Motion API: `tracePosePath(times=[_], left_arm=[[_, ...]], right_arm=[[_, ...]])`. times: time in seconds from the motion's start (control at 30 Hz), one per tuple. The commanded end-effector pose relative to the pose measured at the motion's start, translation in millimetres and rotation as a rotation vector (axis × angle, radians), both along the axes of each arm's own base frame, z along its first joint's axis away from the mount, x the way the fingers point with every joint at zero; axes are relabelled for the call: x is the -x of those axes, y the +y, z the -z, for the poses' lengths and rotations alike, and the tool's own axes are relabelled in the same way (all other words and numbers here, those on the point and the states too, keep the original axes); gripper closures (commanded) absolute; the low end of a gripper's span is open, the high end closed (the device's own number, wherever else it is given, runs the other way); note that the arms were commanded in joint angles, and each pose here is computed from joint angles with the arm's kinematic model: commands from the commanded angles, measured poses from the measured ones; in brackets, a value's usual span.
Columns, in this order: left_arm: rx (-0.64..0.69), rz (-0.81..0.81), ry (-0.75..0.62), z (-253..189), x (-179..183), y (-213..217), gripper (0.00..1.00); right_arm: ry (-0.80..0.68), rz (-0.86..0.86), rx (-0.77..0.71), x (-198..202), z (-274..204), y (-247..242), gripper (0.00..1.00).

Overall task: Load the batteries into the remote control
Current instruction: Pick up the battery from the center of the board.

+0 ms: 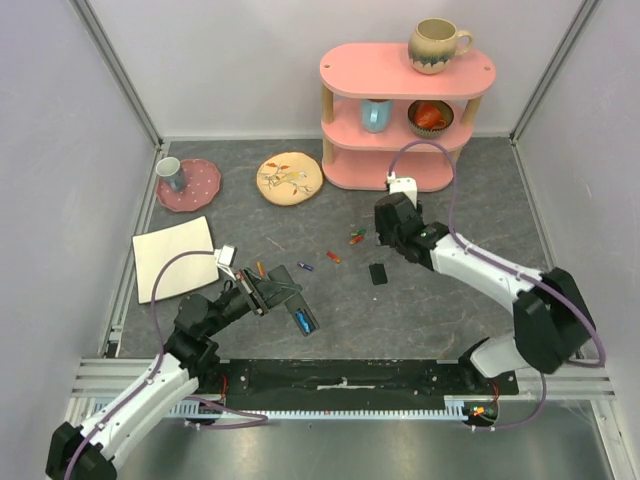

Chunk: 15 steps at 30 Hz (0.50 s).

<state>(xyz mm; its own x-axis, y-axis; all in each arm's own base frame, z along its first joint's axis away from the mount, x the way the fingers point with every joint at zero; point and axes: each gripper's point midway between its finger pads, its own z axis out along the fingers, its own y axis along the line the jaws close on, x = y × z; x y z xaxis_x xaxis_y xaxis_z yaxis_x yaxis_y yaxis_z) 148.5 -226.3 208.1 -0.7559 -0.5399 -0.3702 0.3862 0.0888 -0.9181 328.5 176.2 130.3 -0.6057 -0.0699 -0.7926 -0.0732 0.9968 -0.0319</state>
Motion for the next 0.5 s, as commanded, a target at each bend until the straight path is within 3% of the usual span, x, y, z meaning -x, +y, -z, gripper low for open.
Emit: tracePosePath(times=[0.0, 0.47], left_arm=[[-0.036, -0.036, 0.018, 21.4, 3.0, 8.8, 0.98], [-0.057, 0.011, 0.014, 21.0, 5.7, 2.4, 0.98]], right_arm=[[-0.029, 0.064, -0.003, -38.6, 1.8, -15.0, 0.32], [0.040, 0.064, 0.095, -89.0, 57.2, -2.0, 0.33]])
